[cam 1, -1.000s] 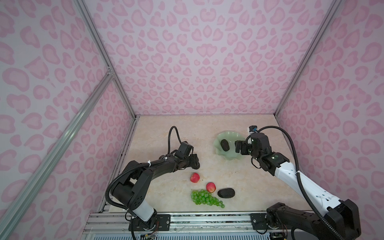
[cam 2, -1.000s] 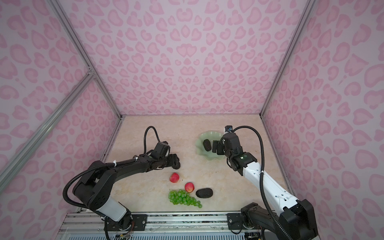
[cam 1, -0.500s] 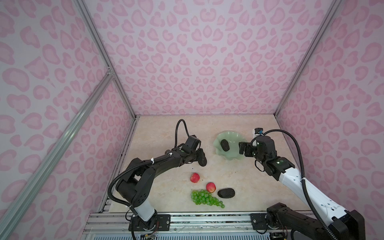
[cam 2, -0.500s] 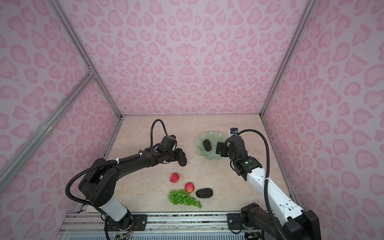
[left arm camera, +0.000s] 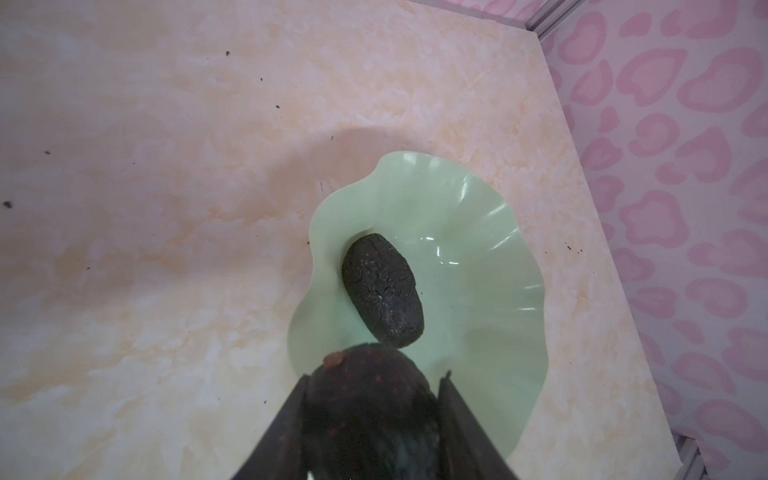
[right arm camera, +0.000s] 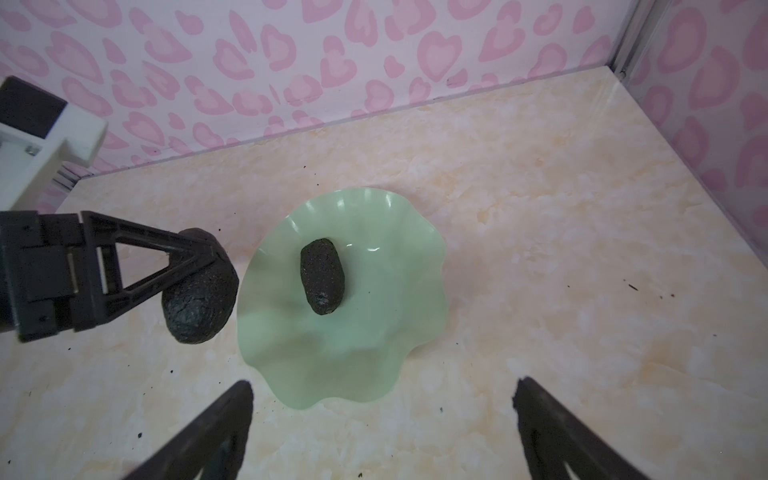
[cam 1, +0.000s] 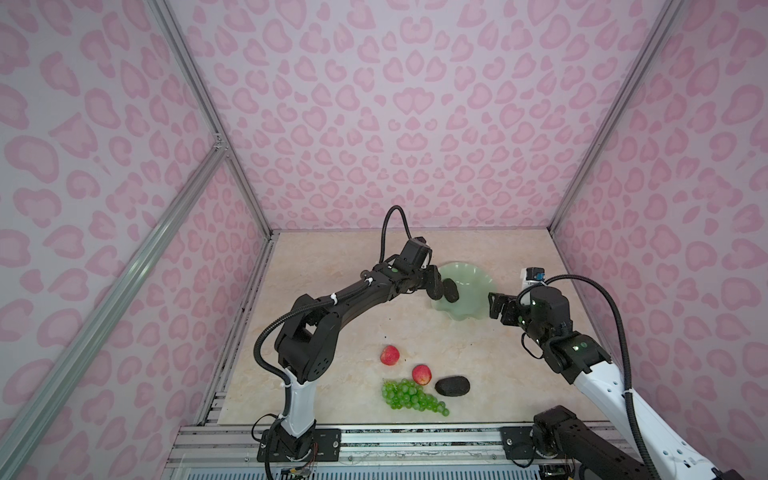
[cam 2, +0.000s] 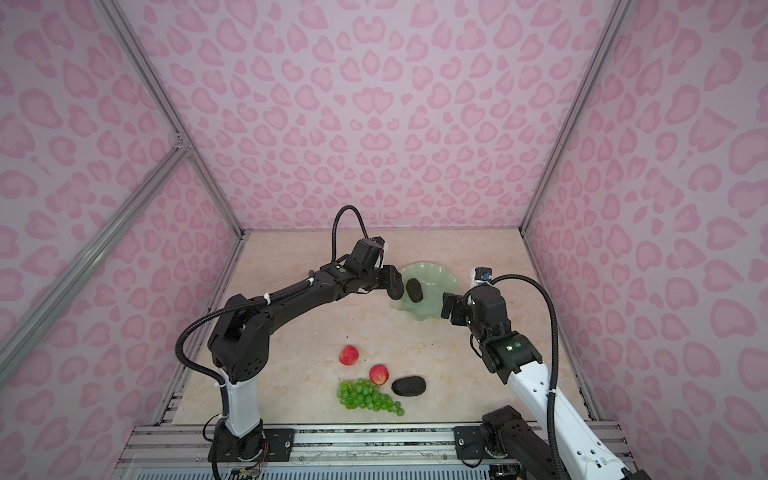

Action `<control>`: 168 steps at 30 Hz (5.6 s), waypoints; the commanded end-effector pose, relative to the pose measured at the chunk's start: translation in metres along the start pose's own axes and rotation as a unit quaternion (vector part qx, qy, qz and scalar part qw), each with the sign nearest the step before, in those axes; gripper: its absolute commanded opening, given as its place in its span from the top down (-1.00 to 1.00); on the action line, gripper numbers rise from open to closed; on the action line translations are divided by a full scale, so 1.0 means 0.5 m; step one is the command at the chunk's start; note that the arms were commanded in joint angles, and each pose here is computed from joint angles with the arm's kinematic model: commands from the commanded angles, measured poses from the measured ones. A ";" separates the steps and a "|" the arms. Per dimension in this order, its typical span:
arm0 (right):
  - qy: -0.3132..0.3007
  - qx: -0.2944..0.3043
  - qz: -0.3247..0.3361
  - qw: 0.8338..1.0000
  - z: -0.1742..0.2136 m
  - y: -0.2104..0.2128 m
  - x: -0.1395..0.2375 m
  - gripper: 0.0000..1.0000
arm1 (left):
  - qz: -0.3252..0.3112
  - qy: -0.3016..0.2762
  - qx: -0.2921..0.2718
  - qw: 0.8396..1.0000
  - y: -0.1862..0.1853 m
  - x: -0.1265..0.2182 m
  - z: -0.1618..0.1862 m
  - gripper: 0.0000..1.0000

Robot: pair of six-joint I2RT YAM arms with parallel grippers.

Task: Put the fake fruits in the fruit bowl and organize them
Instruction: 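Carry the grasped avocado with the left gripper into the bowl and release, then withdraw the left gripper while the right gripper grasps the avocado near the grapes, then carry the avocado with the right gripper into the bowl and release, then move the right gripper down and grasp the red fruit nearer the grapes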

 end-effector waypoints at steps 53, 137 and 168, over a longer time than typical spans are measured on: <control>0.261 -0.172 0.014 0.950 0.317 0.100 0.119 -0.94 | -0.118 -0.288 -0.054 0.949 0.149 0.508 0.063 -0.96; 0.220 -0.022 -0.030 0.975 0.006 0.041 -0.274 0.37 | 0.028 -0.147 -0.145 0.978 0.162 0.557 0.152 -0.97; 0.221 0.031 -0.120 0.967 0.105 0.245 -0.058 -0.40 | 0.029 -0.110 -0.158 0.981 0.179 0.527 0.175 -0.98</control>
Point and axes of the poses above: each gripper's point midway between its finger pads, its own x axis back along the fingers, its own y axis along the line the jaws close on, z = x × y, the point moved 10 cm from there along x, back along the fingers, and after that the axes turned 3 degrees about x, right-handed, at the moved point
